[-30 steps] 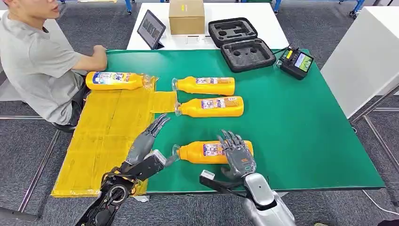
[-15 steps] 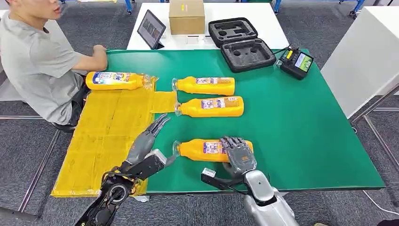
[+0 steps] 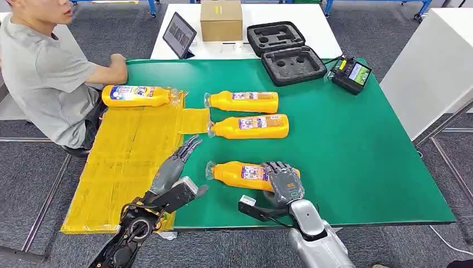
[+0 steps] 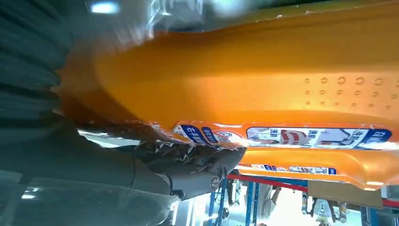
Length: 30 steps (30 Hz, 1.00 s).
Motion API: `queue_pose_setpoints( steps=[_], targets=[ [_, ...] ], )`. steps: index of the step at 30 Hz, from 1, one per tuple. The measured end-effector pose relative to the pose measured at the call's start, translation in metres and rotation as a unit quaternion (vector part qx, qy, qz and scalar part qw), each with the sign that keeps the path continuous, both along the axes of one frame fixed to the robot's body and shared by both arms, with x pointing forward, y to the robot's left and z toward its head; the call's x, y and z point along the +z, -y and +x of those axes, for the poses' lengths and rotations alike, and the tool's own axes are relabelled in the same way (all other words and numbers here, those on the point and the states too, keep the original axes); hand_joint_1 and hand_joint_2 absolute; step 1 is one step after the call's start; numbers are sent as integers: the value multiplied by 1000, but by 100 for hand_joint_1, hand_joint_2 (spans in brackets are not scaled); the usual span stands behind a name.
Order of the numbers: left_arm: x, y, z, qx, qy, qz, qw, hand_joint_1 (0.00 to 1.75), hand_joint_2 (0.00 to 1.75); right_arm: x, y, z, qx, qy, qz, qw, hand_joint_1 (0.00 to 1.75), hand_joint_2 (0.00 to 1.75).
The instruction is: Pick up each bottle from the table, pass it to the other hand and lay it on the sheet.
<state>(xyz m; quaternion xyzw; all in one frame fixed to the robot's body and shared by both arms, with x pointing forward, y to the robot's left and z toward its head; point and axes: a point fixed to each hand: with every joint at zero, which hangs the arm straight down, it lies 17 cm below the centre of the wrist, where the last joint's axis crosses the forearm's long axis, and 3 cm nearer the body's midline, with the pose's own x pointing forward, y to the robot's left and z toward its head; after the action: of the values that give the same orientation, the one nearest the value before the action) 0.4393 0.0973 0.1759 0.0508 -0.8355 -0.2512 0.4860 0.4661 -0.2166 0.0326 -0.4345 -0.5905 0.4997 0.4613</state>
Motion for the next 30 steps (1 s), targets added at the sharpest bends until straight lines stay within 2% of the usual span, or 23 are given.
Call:
queue_pose_setpoints(
  steps=[4, 8, 12, 17, 30],
  targets=[
    [1, 2, 0, -2, 0, 0, 1000, 0, 175, -1, -4, -1, 7, -5, 14, 1000, 175, 175],
    [9, 1, -1, 1, 17, -18, 1000, 0, 175, 8, -10, -3, 42, -15, 145, 988, 175, 175],
    [24, -1, -8, 3, 45, -55, 997, 0, 175, 12, -4, -9, 39, -11, 210, 977, 175, 175],
    [44, -12, -17, 21, 74, -103, 992, 0, 175, 14, 4, -13, 30, -5, 240, 970, 175, 175],
    [65, -43, -28, 69, 114, -165, 977, 0, 175, 19, 12, -14, 19, 15, 274, 961, 175, 175]
  ],
)
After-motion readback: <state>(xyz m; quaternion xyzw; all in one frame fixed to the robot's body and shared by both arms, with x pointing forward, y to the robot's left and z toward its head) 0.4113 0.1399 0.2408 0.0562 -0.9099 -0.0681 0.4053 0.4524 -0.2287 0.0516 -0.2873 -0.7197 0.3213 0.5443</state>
